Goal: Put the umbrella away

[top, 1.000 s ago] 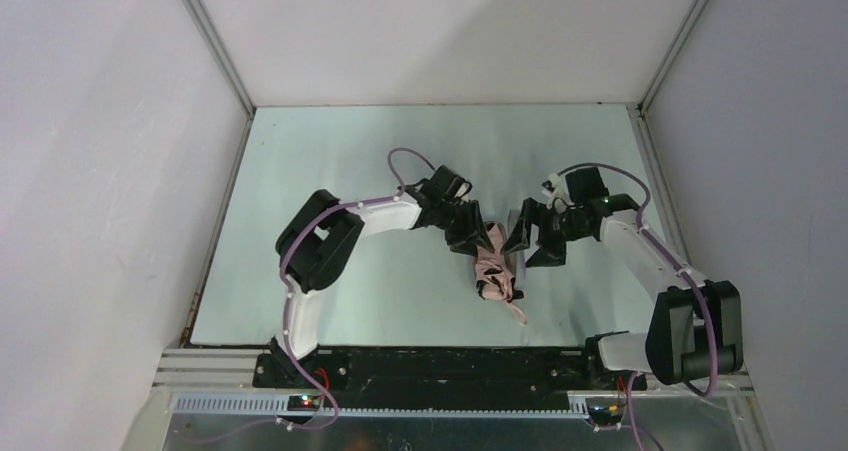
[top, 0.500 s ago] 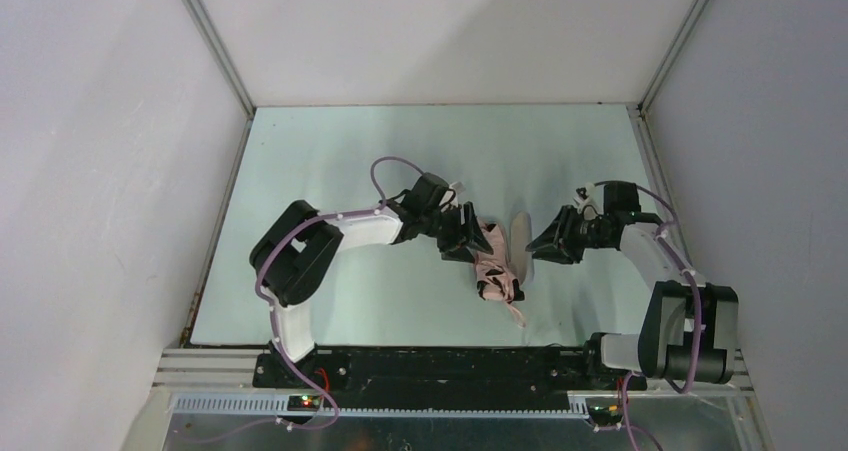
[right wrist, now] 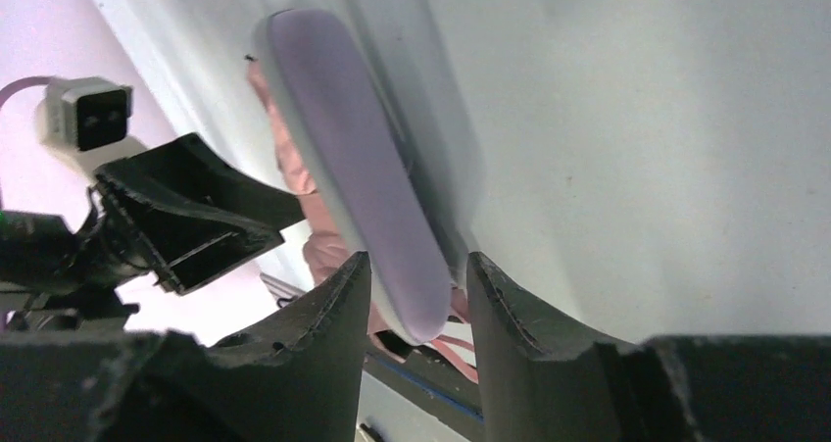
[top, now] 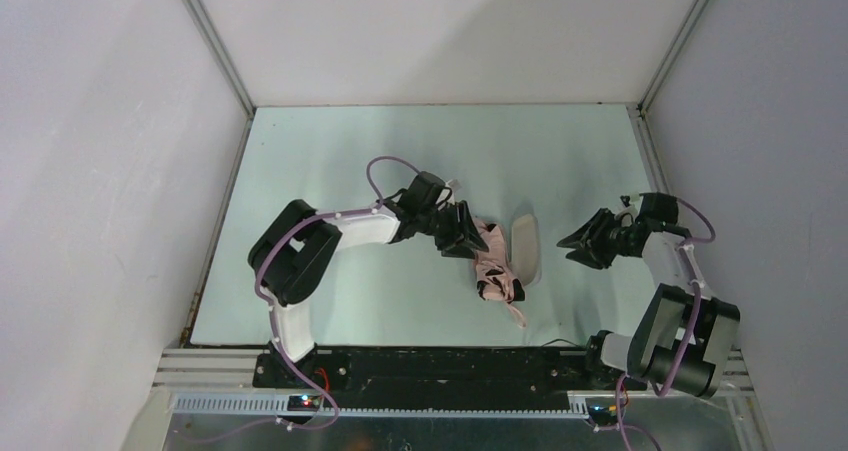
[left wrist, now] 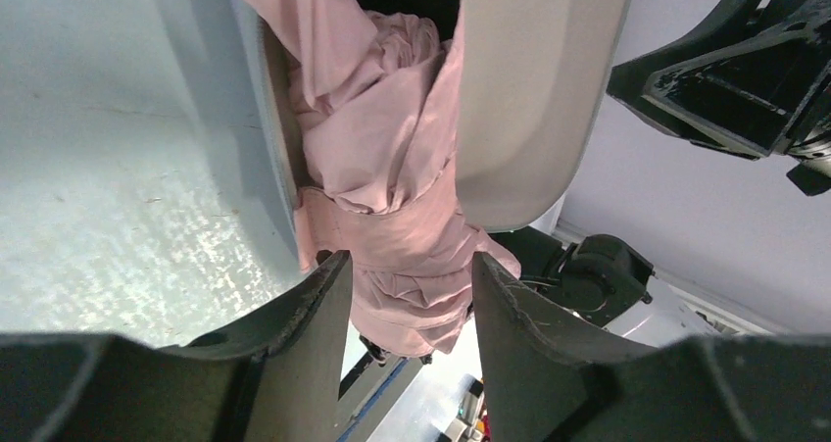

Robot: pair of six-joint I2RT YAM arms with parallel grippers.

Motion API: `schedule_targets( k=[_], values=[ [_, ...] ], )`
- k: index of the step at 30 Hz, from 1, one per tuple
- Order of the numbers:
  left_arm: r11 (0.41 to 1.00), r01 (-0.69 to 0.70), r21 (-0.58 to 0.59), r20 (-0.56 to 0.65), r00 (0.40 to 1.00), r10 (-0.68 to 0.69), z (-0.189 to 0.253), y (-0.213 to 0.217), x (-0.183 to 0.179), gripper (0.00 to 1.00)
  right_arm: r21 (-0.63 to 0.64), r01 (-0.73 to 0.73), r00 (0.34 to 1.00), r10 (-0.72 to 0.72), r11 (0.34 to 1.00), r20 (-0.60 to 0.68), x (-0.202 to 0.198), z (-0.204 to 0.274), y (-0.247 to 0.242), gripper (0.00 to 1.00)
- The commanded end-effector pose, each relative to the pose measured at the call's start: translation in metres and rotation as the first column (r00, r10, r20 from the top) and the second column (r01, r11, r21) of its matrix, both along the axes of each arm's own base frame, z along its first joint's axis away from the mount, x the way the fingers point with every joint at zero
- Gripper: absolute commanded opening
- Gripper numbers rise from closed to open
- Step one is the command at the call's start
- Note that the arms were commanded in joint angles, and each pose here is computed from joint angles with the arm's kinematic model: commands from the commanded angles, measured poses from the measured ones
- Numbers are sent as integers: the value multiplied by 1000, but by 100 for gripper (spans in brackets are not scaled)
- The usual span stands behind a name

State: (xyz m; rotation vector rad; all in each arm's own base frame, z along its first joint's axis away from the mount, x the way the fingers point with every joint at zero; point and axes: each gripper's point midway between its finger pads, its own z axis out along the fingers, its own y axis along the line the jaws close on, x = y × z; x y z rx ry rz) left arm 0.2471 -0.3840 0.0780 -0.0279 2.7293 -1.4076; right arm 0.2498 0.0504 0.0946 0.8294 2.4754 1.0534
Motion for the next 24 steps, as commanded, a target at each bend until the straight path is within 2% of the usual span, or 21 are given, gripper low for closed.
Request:
schedule_targets(
  k=[1, 5, 8, 10, 14, 20, 22, 23, 24],
  values=[
    [999, -9, 45, 22, 1000, 8, -7, 7, 9, 50, -63, -4, 996, -1, 998, -88, -7, -29, -3, 43],
    [997, 6, 72, 11, 1000, -7, -17, 2, 14, 46, 59, -156, 983, 161, 986, -85, -3, -37, 43, 41],
    [996, 22, 82, -7, 1000, -22, -29, -2, 17, 40, 148, -277, 959, 282, 950, -18, -1, -28, 82, 44],
    [997, 35, 76, -3, 999, -35, -31, -7, 21, 30, 175, -307, 950, 311, 935, 6, 0, -22, 97, 49],
    [995, 49, 86, 9, 999, -50, -38, -9, 25, 25, 191, -347, 936, 353, 918, 6, -3, -24, 115, 62],
    [996, 63, 62, -9, 998, -63, -41, -7, 14, 27, 199, -366, 923, 381, 909, -42, -5, -40, 129, 75],
    [997, 68, 47, -11, 998, -67, -38, -4, 9, 35, 184, -363, 921, 382, 913, -78, -8, -49, 130, 76],
    [997, 63, 37, -15, 998, -62, -39, -2, 6, 43, 178, -363, 920, 382, 915, -90, -9, -52, 131, 76],
    [998, 59, 14, -3, 998, -59, -31, -1, 6, 48, 167, -354, 920, 374, 920, -114, -10, -58, 129, 76]
  ],
)
